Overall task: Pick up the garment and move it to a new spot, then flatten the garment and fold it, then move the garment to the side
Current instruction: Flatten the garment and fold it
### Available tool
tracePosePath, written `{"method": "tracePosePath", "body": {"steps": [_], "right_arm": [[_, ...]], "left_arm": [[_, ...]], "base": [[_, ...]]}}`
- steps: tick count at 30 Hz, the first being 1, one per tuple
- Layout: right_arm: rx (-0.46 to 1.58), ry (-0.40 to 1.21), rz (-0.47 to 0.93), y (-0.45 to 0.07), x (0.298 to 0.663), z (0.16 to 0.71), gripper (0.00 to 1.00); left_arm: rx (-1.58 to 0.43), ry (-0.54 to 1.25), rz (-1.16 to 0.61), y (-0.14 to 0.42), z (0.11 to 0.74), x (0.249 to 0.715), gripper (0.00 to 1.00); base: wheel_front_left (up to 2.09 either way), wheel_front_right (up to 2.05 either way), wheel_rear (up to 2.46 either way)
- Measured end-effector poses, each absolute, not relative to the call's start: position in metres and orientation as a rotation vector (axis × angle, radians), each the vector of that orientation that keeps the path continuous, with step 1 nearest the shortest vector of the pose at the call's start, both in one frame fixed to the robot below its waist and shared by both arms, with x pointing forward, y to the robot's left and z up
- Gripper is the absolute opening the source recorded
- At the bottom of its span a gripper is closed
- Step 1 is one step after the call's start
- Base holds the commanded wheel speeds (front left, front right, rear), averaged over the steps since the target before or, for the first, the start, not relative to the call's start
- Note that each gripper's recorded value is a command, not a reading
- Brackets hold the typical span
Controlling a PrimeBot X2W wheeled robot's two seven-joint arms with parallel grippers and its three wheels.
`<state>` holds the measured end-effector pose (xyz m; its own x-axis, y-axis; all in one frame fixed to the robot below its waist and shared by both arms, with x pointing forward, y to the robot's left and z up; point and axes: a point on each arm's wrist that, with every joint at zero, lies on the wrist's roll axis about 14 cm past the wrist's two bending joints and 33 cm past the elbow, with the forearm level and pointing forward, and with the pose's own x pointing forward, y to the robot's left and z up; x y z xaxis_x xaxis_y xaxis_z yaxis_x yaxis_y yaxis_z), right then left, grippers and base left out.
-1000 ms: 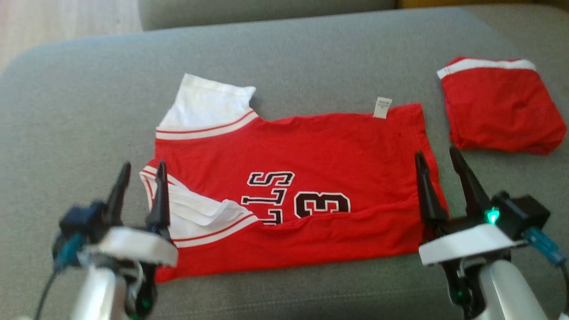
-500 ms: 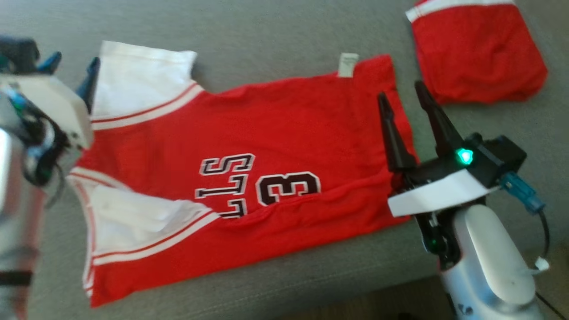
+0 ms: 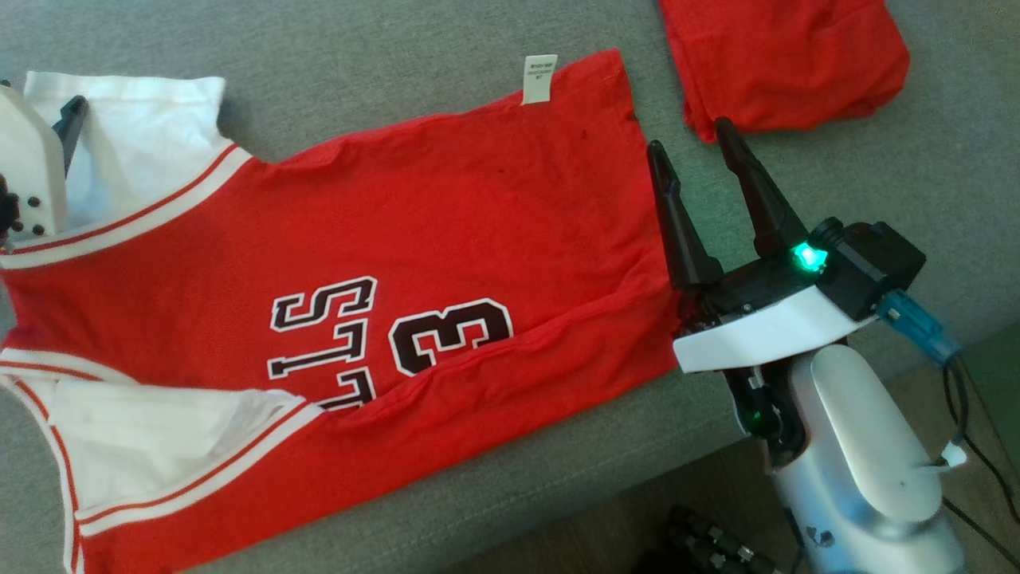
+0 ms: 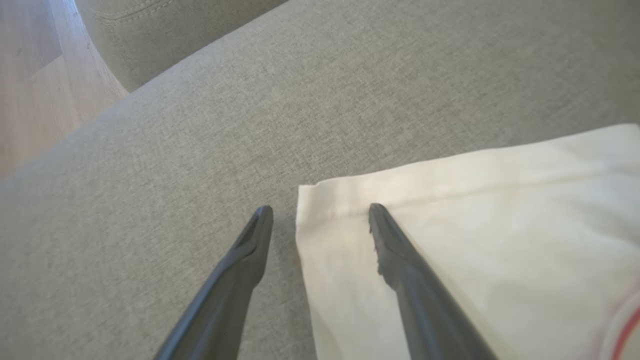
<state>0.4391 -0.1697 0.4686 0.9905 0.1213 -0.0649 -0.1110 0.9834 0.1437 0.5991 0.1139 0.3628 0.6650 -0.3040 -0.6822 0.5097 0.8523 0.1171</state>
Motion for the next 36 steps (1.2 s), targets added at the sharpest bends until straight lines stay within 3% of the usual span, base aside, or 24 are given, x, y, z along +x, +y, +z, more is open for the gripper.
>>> {"method": "tracePosePath", "body": {"steps": [6, 7, 8, 14, 20, 36], "right_arm": [[0.147, 0.084, 0.105, -0.173, 0.438, 0.464, 1.0], [0.147, 0.085, 0.105, -0.173, 0.438, 0.463, 1.0], [0.147, 0.085, 0.105, -0.173, 0.438, 0.463, 1.0], [0.122, 0.112, 0.122, -0.169, 0.443, 0.458, 1.0], [0.104, 0.175, 0.141, -0.167, 0.469, 0.454, 1.0], [0.004, 0.347, 0.314, -0.148, 0.5, 0.433, 1.0]], "left_arm": [[0.3, 0.707, -0.47, 0.112, 0.361, 0.607, 1.0], [0.294, 0.715, -0.469, 0.113, 0.36, 0.606, 0.64], [0.284, 0.721, -0.472, 0.112, 0.359, 0.606, 0.0], [0.226, 0.697, -0.486, 0.109, 0.363, 0.599, 0.0], [0.173, 0.559, -0.47, 0.117, 0.389, 0.6, 0.0], [0.099, 0.324, -0.43, 0.132, 0.446, 0.573, 0.0]], "base": [[0.0, 0.0, 0.0], [0.0, 0.0, 0.0], [0.0, 0.0, 0.0], [0.0, 0.0, 0.0], [0.0, 0.0, 0.0], [0.0, 0.0, 0.0]]}}
